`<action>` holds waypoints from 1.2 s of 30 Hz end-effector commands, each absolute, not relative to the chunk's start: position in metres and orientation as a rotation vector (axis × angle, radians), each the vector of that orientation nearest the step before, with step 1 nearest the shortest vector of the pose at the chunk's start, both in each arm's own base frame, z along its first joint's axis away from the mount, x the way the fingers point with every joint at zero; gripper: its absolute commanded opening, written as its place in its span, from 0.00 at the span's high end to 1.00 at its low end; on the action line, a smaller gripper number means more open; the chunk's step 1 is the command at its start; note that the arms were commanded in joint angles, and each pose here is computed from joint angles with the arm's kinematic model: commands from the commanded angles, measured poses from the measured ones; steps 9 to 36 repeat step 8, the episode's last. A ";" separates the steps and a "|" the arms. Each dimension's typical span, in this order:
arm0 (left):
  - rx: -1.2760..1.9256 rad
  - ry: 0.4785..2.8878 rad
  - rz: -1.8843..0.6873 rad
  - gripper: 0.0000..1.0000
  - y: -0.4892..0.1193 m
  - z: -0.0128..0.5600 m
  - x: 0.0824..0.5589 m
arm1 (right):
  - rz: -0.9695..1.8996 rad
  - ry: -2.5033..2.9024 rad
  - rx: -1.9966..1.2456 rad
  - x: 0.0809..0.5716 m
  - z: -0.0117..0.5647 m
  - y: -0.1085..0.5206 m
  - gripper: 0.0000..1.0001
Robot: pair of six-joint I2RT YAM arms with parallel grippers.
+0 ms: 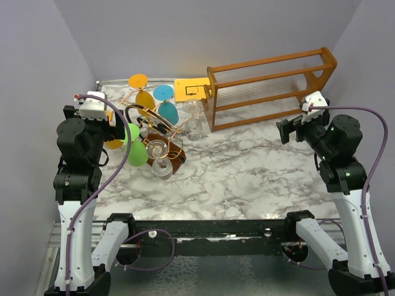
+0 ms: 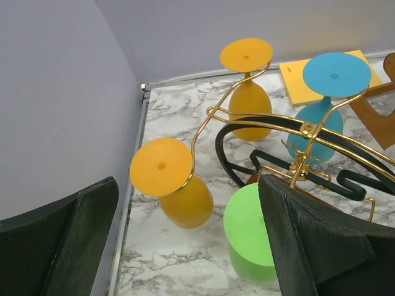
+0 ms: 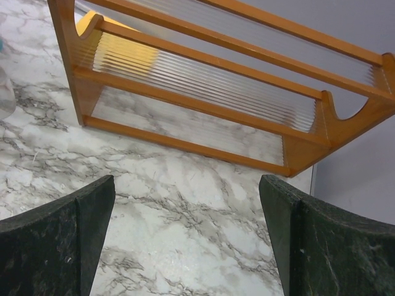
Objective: Place the wine glass upside down on the wine glass rack
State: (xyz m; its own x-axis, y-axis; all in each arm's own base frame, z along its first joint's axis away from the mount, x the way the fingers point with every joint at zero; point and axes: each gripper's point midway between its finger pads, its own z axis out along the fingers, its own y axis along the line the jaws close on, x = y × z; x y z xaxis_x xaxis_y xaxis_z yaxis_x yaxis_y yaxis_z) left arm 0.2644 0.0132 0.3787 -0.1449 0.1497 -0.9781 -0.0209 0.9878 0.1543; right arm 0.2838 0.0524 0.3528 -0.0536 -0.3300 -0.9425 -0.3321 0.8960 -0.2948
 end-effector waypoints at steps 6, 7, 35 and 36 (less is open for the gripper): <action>0.116 1.692 0.135 0.01 0.010 0.382 0.264 | -0.005 1.640 -0.526 0.280 0.354 0.051 0.00; 0.118 1.690 0.131 0.01 0.009 0.382 0.265 | 0.002 1.637 -0.531 0.280 0.354 0.052 0.01; 0.124 1.688 0.120 0.01 0.007 0.382 0.265 | 0.009 1.634 -0.539 0.279 0.353 0.054 0.00; 0.124 1.688 0.120 0.01 0.007 0.382 0.265 | 0.009 1.634 -0.539 0.279 0.353 0.054 0.00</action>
